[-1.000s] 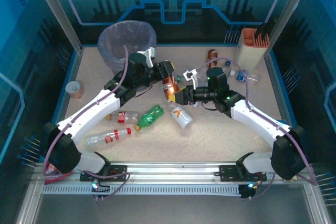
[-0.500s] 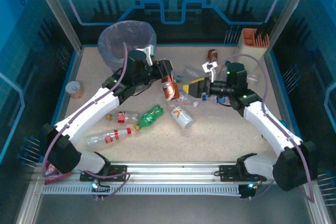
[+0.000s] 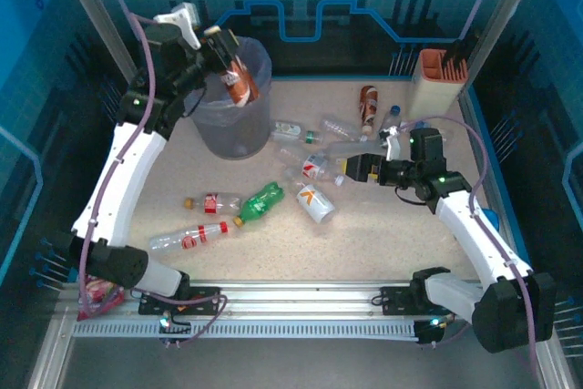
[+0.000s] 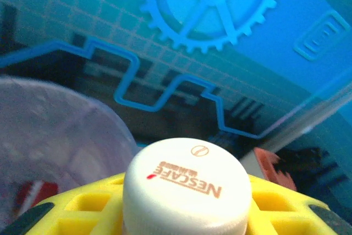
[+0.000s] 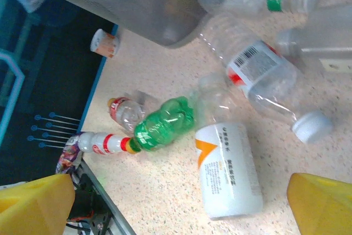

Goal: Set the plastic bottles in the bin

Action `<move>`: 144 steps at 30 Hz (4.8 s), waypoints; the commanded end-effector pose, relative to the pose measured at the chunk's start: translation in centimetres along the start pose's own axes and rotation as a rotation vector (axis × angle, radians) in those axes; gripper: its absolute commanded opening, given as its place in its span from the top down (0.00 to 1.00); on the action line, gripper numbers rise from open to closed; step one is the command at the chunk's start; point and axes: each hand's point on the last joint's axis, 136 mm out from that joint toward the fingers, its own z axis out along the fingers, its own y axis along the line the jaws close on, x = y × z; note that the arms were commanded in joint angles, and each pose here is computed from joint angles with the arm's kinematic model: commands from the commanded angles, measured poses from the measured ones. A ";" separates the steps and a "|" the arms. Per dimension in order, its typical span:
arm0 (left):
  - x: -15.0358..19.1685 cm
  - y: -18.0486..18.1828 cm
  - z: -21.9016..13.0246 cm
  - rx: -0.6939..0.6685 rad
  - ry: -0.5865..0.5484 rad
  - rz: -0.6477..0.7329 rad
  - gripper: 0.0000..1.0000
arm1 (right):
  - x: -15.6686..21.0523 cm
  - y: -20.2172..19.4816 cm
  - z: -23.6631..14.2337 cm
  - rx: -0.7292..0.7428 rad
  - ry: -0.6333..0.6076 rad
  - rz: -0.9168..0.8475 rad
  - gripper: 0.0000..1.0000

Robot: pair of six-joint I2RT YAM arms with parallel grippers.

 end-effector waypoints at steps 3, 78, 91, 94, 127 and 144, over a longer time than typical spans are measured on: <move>-0.5 6.5 3.6 -0.181 0.044 0.057 1.00 | 0.8 -1.0 -0.7 0.059 0.007 0.009 0.00; 10.7 14.4 10.5 -0.313 0.561 0.498 0.01 | 0.1 -14.7 -10.1 0.647 -0.361 0.833 0.05; 6.6 3.6 2.0 -0.215 0.393 0.647 0.01 | -2.6 -18.0 -3.5 0.668 -0.472 1.025 0.14; 9.0 0.8 0.2 -0.123 0.410 0.612 0.01 | -2.9 -19.0 -2.1 0.663 -0.473 1.073 0.14; 27.8 -1.5 -6.5 0.111 0.641 0.273 0.01 | -2.7 -24.8 1.9 0.751 -0.470 1.198 0.37; 29.3 -7.7 -5.9 0.372 0.715 0.226 0.01 | -8.8 -12.4 -3.4 0.406 -0.402 0.405 0.52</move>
